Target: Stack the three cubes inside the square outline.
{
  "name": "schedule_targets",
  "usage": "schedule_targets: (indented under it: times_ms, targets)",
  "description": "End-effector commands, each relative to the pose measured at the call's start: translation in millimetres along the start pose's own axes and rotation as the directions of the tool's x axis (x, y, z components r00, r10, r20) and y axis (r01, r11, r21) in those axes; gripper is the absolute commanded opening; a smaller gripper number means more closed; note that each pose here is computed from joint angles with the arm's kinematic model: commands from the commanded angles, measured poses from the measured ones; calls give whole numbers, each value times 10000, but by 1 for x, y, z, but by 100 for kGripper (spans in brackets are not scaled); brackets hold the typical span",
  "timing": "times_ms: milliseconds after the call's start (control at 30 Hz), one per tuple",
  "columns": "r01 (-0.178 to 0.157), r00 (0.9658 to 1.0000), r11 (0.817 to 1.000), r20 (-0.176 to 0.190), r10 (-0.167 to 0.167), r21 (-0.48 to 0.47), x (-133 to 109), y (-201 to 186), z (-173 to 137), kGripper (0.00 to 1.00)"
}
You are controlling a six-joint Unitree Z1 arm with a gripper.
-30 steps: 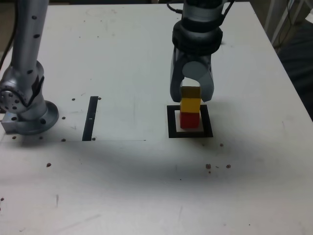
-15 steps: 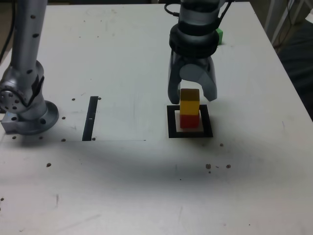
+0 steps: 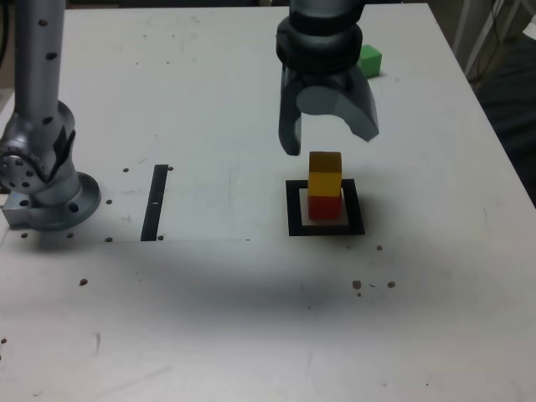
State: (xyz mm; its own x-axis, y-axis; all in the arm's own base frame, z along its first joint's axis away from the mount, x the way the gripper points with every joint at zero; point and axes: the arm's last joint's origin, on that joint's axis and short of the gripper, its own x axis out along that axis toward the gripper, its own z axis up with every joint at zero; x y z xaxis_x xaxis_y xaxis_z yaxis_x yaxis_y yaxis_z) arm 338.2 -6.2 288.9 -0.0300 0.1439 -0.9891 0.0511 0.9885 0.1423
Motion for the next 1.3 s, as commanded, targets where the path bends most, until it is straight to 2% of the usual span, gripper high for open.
schedule_targets:
  times_ms: [0, 200, 400, 667, 1267]
  targets:
    - [-51, 9999, 10000, 136, 51, -7, -6, 9, -1, 99]
    - [-113, 9995, 9999, 303, 116, -115, -13, 39, 2, 99]
    - [-116, 9999, 9988, 33, 118, -475, -14, 80, 11, 99]
    - [-135, 9998, 9949, -129, 123, -1000, -3, 134, 26, 99]
    - [-235, 9997, 9843, -70, 227, -1748, 17, 223, 42, 99]
